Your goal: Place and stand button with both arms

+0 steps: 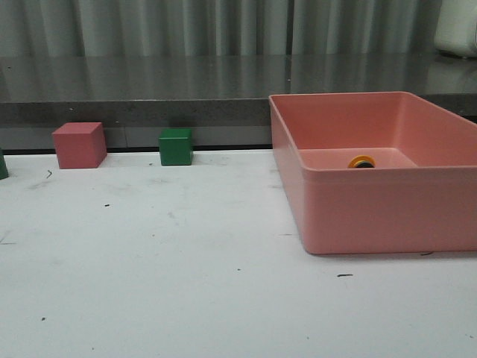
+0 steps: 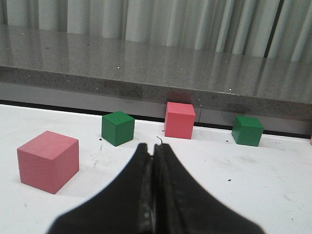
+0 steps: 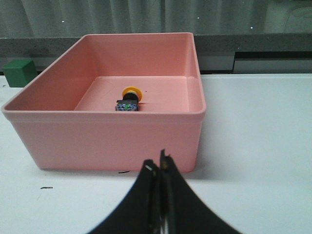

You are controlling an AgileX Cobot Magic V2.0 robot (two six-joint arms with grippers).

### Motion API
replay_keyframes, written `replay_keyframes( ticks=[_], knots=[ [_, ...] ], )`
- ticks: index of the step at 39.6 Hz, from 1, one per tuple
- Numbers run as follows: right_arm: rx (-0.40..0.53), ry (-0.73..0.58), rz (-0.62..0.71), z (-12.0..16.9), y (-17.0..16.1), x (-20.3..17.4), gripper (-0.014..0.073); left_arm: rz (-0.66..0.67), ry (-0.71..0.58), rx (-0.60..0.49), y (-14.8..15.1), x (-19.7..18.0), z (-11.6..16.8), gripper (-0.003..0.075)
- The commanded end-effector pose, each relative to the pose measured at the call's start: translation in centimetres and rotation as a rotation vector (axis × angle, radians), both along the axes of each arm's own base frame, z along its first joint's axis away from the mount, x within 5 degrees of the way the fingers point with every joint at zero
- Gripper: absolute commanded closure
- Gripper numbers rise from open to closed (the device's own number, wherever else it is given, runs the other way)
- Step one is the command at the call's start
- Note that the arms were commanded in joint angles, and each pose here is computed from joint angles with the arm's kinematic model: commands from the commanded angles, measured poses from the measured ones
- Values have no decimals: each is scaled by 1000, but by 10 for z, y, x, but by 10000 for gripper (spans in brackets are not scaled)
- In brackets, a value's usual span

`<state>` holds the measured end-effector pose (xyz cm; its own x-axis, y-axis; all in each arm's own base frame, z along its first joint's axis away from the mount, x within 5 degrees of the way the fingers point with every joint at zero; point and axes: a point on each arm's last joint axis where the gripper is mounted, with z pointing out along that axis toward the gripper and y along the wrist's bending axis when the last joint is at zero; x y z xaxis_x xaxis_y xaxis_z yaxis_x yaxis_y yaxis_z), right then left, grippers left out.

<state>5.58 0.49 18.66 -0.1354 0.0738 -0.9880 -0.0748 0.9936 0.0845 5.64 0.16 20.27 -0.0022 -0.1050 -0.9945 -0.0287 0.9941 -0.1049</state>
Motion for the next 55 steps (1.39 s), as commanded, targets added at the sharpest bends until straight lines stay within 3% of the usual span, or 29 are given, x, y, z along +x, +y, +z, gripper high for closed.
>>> replay_keyframes(
  ticks=[1, 44, 49, 55],
  knots=[
    [2, -94, -7, 8, 0, -1, 657, 2, -83, -14, 0, -1, 3, 740],
    [5, -133, -8, 12, -1, -1, 657, 2, -95, -14, 0, -1, 4, 740],
    [5, -141, -8, 13, -1, -1, 657, 3, -141, -12, 0, -2, 8, 740],
    [11, -214, -9, 20, -1, -1, 657, 5, -325, -7, 0, -6, 25, 740]
  ],
)
